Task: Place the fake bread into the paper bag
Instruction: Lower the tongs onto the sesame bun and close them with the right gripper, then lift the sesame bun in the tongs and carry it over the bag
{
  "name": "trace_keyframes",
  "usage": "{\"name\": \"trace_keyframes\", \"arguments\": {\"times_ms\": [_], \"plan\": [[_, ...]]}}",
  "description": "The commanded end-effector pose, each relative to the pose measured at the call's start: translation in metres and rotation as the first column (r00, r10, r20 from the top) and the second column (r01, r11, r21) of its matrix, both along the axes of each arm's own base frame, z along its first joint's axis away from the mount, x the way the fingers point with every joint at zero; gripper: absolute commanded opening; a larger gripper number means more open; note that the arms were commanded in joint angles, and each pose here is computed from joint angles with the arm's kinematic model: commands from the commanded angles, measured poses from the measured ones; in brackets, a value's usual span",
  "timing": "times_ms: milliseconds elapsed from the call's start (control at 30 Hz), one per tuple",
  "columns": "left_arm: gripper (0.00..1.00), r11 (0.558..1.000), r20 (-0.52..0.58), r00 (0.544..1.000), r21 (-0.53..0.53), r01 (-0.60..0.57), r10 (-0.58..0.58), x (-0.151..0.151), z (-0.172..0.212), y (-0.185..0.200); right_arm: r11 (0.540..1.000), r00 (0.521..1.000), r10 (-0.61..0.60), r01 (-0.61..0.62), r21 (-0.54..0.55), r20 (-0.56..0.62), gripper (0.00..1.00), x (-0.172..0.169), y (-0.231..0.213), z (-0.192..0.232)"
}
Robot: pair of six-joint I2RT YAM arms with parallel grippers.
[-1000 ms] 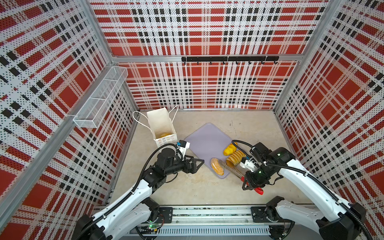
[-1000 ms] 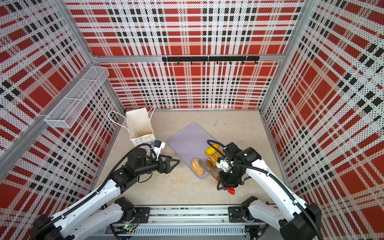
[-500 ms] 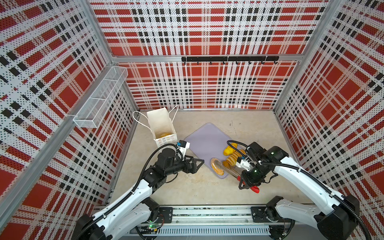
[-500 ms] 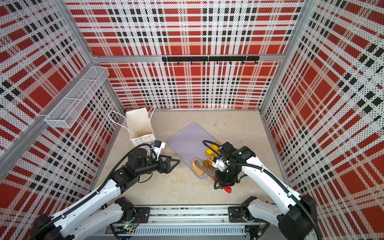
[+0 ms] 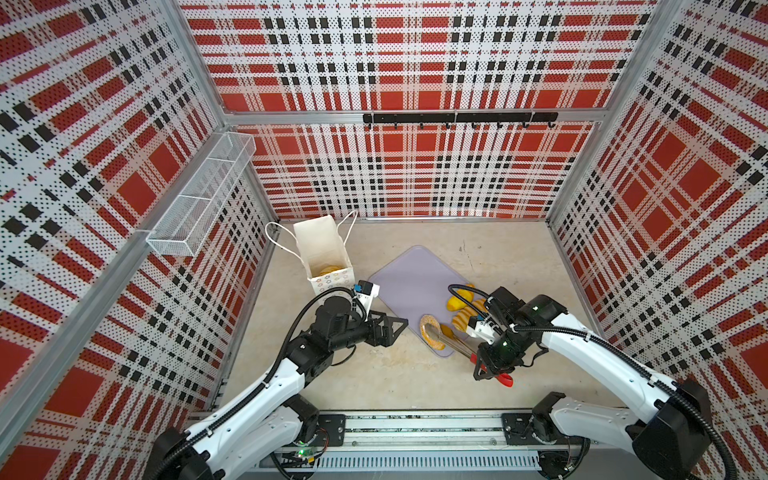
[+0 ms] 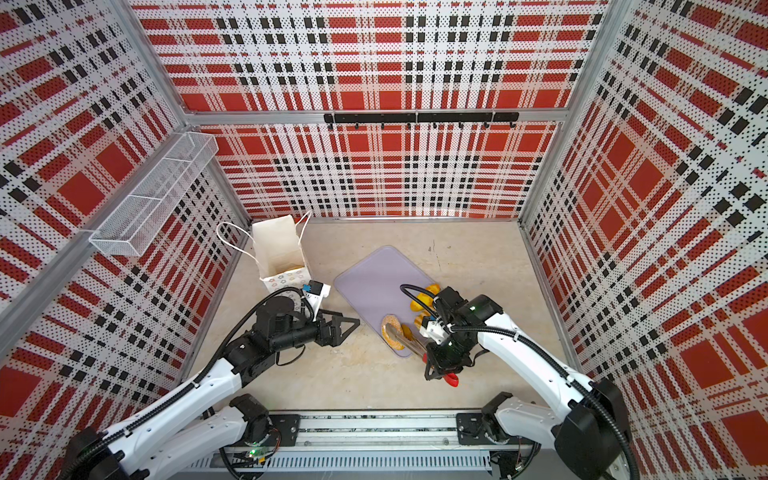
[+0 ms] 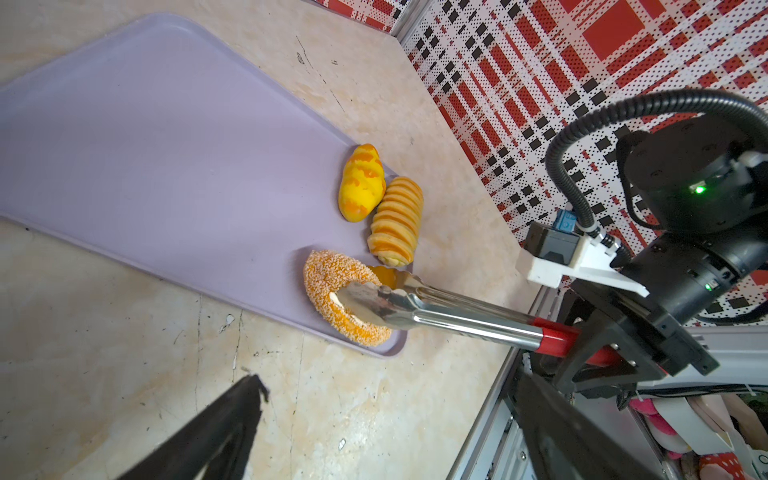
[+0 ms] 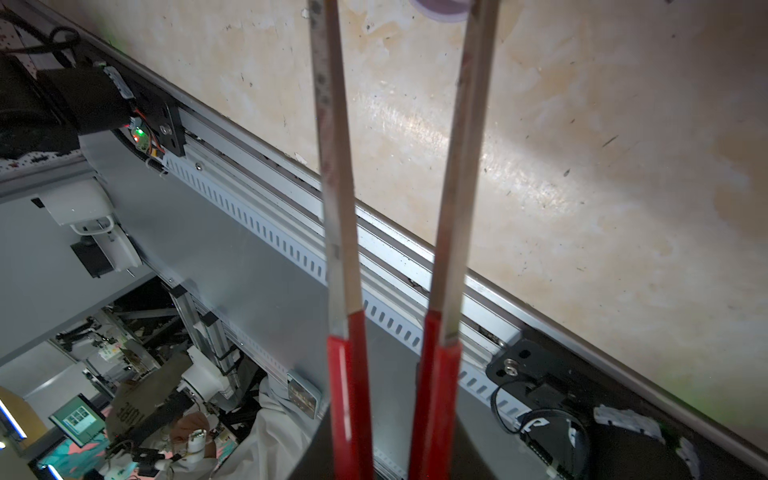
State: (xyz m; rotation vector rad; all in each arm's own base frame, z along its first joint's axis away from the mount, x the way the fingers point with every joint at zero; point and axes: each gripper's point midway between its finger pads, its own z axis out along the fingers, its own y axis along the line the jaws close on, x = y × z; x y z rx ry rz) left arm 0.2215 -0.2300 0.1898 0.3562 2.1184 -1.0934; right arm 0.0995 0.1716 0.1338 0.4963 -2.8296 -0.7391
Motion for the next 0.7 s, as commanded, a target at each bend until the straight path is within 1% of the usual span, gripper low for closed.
{"name": "trace_keyframes", "arguments": {"times_ms": [0, 200, 367, 533, 667], "plan": [[0.98, 1.0, 0.018, 1.0, 0.003, 0.008, -0.008, -0.002, 0.002, -0.001, 0.999, 0.999, -0.001, 0.0, 0.032, 0.037, 0.21, 0.002, 0.004, 0.005], [0.98, 1.0, 0.022, 1.0, 0.002, 0.001, -0.001, 0.0, 0.004, 0.0, 0.999, 0.996, -0.015, 0.011, 0.048, 0.084, 0.18, 0.007, 0.004, 0.015], [0.98, 1.0, 0.041, 0.999, -0.015, -0.027, 0.027, 0.003, 0.016, 0.004, 0.998, 0.986, -0.039, 0.029, 0.062, 0.16, 0.16, 0.021, 0.007, 0.033], [0.98, 0.998, 0.062, 0.996, -0.02, -0.06, 0.061, 0.007, 0.03, 0.01, 0.995, 0.965, -0.07, 0.052, 0.08, 0.251, 0.16, 0.039, 0.01, 0.056], [0.98, 0.997, 0.064, 0.995, -0.023, -0.071, 0.072, 0.012, 0.041, 0.011, 0.99, 0.939, -0.113, 0.08, 0.113, 0.326, 0.15, 0.053, 0.013, 0.078]]}}
